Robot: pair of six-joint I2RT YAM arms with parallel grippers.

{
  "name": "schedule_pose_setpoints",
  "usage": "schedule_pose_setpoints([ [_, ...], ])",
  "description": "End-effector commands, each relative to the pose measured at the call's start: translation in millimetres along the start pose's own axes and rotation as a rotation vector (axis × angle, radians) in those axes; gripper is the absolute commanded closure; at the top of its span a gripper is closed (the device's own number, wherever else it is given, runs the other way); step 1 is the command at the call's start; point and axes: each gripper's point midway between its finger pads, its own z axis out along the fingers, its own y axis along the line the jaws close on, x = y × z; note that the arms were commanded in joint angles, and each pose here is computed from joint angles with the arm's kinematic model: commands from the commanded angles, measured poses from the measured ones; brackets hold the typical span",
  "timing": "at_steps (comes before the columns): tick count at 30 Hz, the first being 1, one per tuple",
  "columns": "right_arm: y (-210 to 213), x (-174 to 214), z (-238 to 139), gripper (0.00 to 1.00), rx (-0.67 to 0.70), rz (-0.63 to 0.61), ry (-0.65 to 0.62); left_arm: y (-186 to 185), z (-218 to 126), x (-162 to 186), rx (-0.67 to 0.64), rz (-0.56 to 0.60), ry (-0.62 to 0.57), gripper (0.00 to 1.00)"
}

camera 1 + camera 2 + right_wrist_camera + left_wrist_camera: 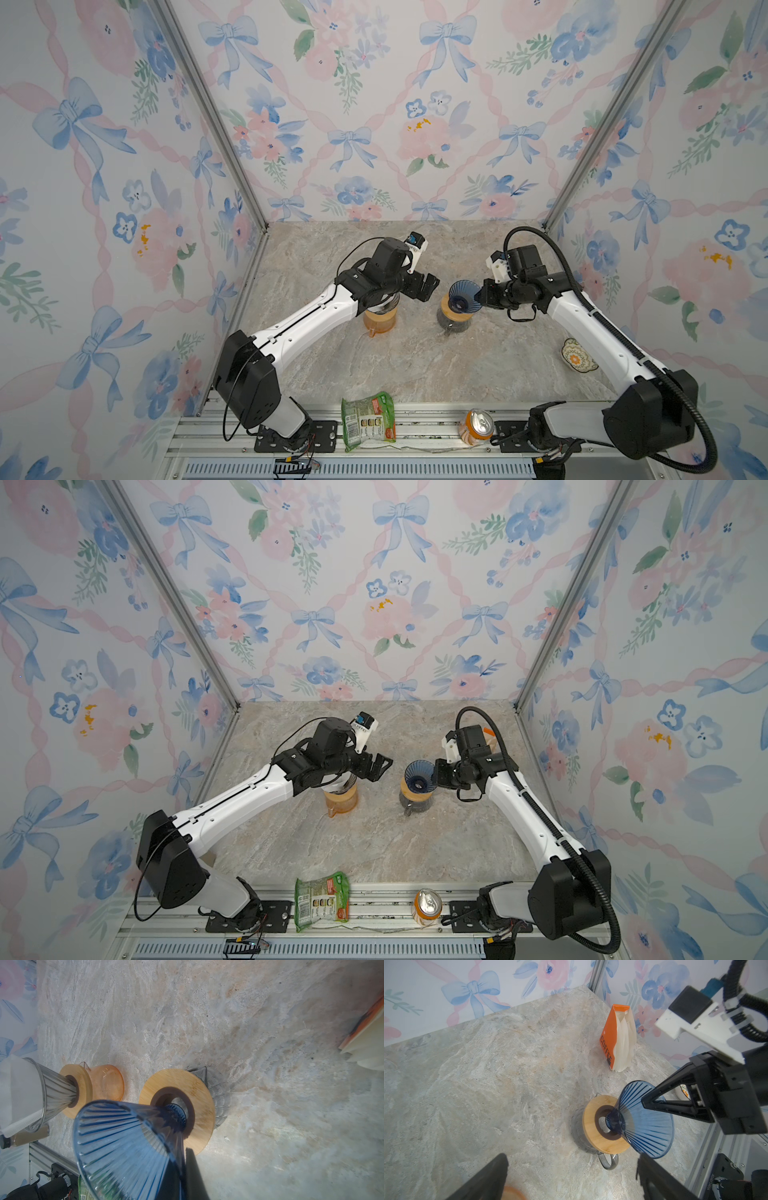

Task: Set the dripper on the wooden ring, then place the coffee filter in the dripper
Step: 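Lower the blue dripper onto the wooden ring with the right gripper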

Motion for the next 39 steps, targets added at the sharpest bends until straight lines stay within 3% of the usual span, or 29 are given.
schedule_pose_setpoints([
  [1, 5.6, -12.1, -1.5, 0.96, -0.017, -0.008, 0.005, -0.9, 1.4, -8.3, 0.024, 0.003, -0.010, 0.02],
  [18, 11.7, 1.6, 32.2, 0.92, 0.014, -0.020, 0.178, 14.6, 4.1, -10.1, -0.010, -0.001, -0.001, 0.02],
  [29, 32.6, -14.7, 38.7, 0.88, -0.021, -0.045, 0.138, 23.2, -0.4, -14.5, -0.047, -0.008, 0.005, 0.04],
  [39, 38.3, -34.8, 11.6, 0.73, 0.014, -0.120, 0.060, 19.1, 12.2, -17.8, -0.044, -0.004, 0.042, 0.08],
])
